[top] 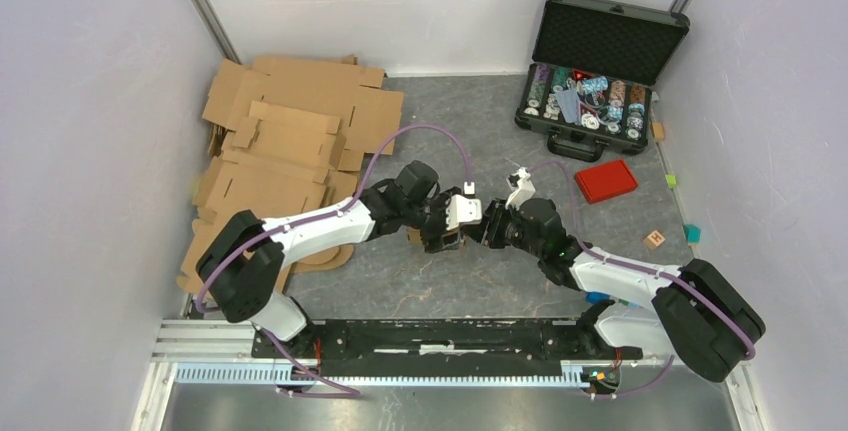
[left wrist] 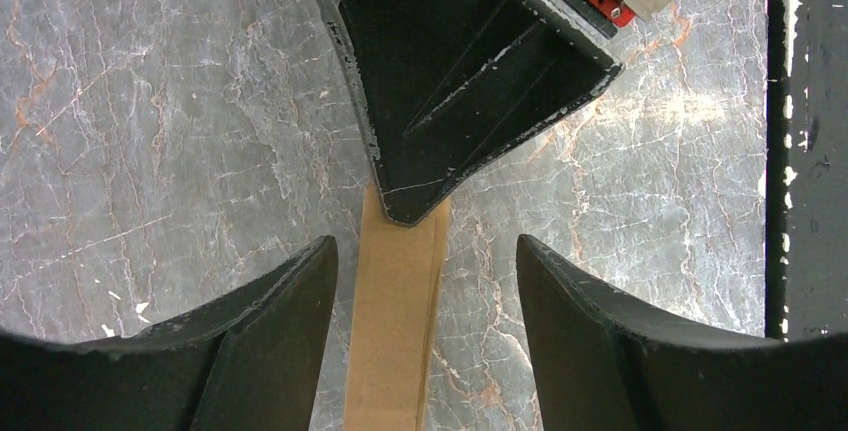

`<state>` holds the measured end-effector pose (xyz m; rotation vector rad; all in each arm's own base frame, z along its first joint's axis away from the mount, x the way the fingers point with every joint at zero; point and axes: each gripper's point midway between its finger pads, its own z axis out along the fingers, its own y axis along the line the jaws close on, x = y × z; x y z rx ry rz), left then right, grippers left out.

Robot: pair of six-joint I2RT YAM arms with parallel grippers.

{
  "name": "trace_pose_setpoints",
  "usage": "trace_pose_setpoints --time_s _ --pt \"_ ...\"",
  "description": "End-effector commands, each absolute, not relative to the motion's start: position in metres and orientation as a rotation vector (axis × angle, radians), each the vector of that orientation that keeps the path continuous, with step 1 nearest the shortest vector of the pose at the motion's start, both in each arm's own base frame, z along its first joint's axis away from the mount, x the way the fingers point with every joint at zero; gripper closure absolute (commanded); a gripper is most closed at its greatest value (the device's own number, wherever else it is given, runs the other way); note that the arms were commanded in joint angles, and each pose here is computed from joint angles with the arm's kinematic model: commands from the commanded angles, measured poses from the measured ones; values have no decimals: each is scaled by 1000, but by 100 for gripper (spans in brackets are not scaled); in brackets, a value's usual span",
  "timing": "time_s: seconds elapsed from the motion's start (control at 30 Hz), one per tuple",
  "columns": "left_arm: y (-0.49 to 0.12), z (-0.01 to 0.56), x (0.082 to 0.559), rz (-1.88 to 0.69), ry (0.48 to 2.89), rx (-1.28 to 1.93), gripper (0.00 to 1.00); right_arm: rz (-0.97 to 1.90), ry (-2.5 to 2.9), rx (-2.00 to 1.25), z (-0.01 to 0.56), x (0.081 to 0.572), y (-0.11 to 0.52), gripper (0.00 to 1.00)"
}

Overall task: Fold the paper box
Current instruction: Close the paper box at the center of the board.

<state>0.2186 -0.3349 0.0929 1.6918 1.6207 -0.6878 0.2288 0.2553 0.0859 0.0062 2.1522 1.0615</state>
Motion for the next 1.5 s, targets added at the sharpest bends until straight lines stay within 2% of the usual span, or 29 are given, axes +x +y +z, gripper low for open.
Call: trace_pose_setpoints --time_s 0.0,0.33,0.5,0.7,0.8,1.03,1.1,1.17,1.27,1.33,1.47 --pt "-338 105 222 -653 1536 1696 27 1032 2195 -24 79 226 254 71" --pt "-334 91 225 -628 1594 1737 38 1024 2187 -29 81 227 253 70" --pt "-325 90 230 -564 1622 1725 31 1005 2179 -37 85 231 250 70" --pt "-312 89 235 -532 1668 1708 35 1001 2187 -45 83 230 250 70" --pt "-308 88 234 -523 1681 1725 40 1003 2195 -47 81 230 250 70" --pt "-310 89 232 -552 1676 1733 64 1007 2192 -53 83 231 252 69" --pt "-312 91 229 -575 1662 1737 68 1005 2184 -61 86 232 252 64" --pt "-313 93 227 -596 1653 1740 72 993 2174 -74 89 235 250 51" --pt "-314 93 227 -601 1656 1733 73 970 2157 -89 97 240 247 35" --pt "-316 94 228 -607 1667 1719 74 951 2152 -91 100 242 244 29" --pt "-320 93 231 -619 1706 1669 75 932 2138 -100 103 244 241 24"
